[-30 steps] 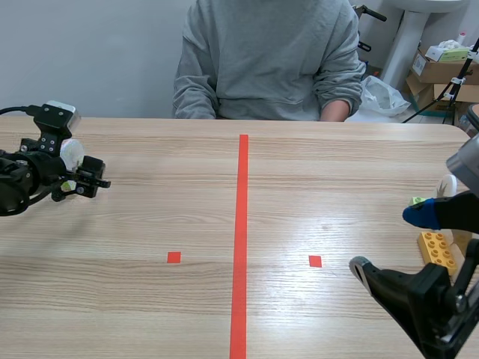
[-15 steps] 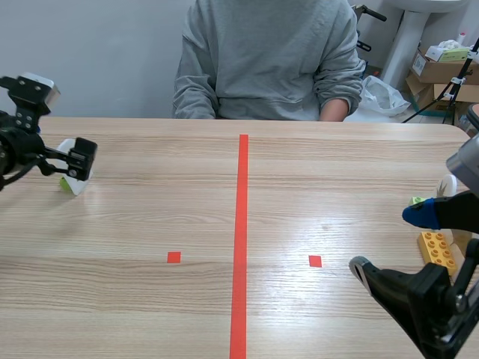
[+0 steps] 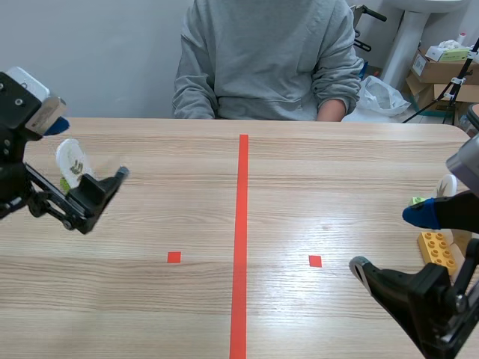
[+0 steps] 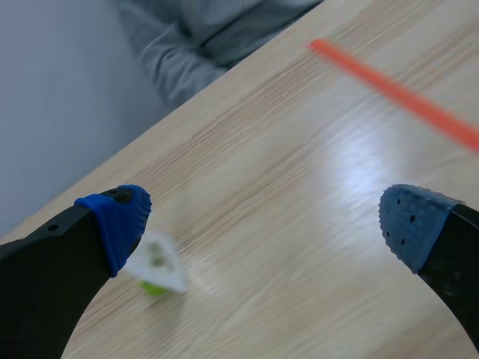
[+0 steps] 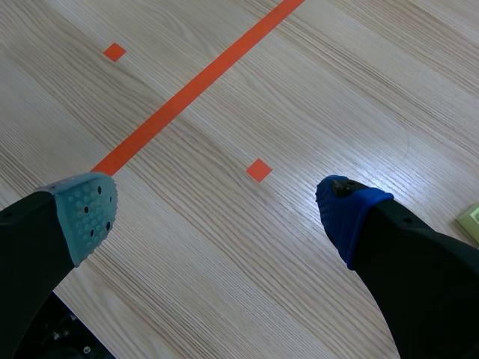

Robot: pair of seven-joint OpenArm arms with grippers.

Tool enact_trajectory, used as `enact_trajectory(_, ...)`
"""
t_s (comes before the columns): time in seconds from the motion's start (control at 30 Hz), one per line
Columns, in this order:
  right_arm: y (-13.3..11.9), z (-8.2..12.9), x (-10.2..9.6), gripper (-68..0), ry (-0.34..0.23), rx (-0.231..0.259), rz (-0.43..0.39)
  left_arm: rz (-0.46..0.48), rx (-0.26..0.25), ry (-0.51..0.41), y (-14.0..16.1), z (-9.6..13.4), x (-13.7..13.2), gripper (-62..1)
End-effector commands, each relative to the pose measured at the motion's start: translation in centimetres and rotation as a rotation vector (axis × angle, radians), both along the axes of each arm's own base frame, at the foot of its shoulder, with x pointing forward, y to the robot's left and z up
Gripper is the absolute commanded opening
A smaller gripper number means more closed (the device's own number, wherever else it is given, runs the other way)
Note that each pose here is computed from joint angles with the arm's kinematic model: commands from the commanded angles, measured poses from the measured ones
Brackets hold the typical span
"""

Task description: Do the leaf sorting experiment

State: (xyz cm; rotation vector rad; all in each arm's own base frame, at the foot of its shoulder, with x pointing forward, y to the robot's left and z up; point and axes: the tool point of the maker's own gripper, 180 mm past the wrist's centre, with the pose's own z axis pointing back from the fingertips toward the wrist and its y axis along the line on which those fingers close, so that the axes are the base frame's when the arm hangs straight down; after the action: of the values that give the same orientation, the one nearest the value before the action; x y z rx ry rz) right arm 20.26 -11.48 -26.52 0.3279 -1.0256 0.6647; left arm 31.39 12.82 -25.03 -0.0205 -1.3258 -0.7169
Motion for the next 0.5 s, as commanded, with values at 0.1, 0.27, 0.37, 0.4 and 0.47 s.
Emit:
enact_trajectory(0.1,0.1,0.9,0.5,-13.3,-0.034,0.005,0.011,-0.021,-0.098,-0.008,-2.9,1.4,-3.5,1.4)
enact_trajectory(0.27,0.1,1.0,0.5,-13.3,-0.034,0.006,0.011,-0.021,-0.184,0.012,-4.7,1.9,-6.6,1.4)
enact_trajectory(0.37,0.1,1.0,0.5,-13.3,-0.035,0.007,0.011,-0.020,-0.214,0.043,-5.2,1.6,-8.0,1.4)
enact_trajectory(0.4,0.1,1.0,0.5,-13.3,-0.035,0.007,0.011,-0.021,-0.225,0.052,-5.3,1.4,-8.4,1.4)
enact_trajectory(0.47,0.1,1.0,0.4,-13.3,-0.035,0.007,0.011,-0.018,-0.237,0.073,-5.5,0.9,-9.2,1.4)
